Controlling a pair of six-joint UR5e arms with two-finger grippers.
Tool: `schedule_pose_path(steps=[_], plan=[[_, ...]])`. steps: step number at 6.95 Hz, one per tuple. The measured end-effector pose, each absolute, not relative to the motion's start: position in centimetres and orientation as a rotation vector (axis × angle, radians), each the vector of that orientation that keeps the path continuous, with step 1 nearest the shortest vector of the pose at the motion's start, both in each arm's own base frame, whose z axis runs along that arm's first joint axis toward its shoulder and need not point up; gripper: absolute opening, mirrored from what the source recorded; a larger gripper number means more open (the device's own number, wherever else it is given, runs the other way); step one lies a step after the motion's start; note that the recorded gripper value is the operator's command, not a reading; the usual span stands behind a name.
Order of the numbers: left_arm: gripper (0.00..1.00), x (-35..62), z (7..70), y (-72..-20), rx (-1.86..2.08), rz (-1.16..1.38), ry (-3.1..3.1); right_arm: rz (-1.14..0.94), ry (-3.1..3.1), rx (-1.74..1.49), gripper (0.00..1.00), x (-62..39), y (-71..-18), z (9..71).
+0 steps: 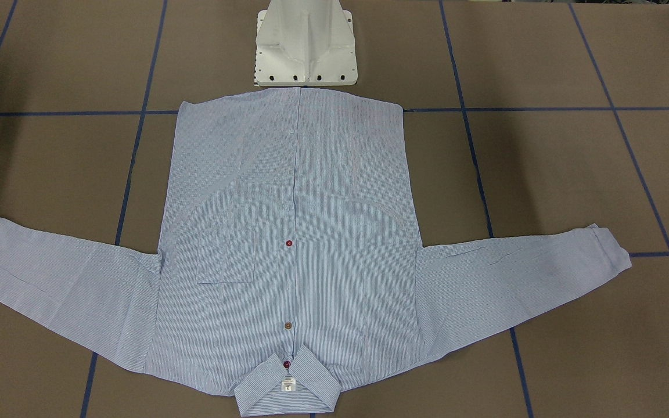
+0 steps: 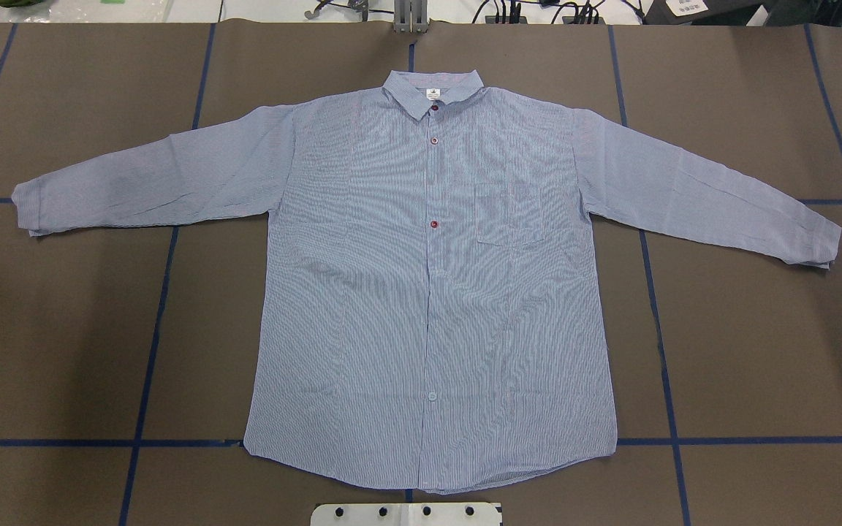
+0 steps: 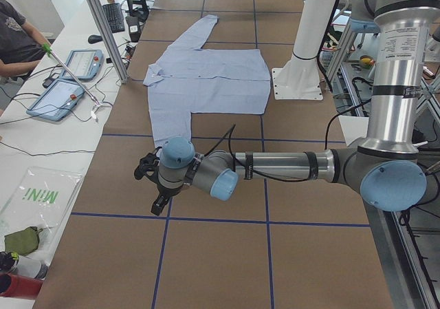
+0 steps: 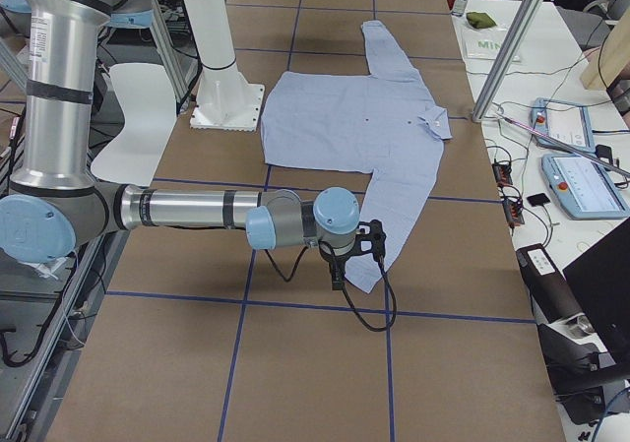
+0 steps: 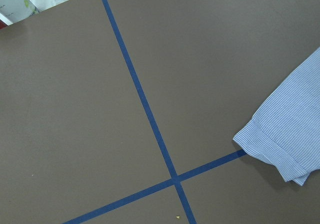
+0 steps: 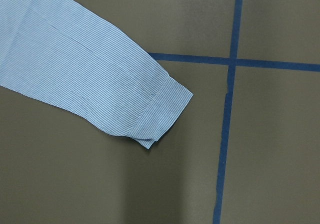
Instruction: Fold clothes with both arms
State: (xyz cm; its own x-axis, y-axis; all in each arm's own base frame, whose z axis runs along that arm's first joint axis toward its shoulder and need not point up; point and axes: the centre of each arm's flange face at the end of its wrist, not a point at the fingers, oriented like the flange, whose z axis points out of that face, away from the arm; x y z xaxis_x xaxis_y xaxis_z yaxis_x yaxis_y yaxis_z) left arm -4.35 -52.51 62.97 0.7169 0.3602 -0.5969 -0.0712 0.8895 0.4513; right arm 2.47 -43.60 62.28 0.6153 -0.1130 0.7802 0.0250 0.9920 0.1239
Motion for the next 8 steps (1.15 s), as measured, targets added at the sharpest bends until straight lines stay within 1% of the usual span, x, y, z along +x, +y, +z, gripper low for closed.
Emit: schedule_pose_path(steps=[3,4,5,6,8], plan=[[0.99,-4.3,63.2,-52.3,0.415,0.248,0.737,-0.124,-0.950,0.087,1.00,-0.4,-44.5,63.1],[0.99,-4.2,63.2,-52.2,0.416,0.249,0.740,-0.109,-0.962,0.051,1.00,-1.5,-45.8,64.2],[0.99,-4.2,63.1,-52.2,0.416,0.250,0.742,-0.047,-0.964,0.002,0.98,-2.6,-47.9,64.7],[0.99,-4.2,63.1,-52.2,0.417,0.251,0.744,0.039,-0.951,-0.043,0.94,-3.6,-49.7,64.2],[0.99,-4.2,63.2,-52.2,0.415,0.250,0.745,0.178,-0.899,-0.076,0.93,-5.1,-51.1,64.0]])
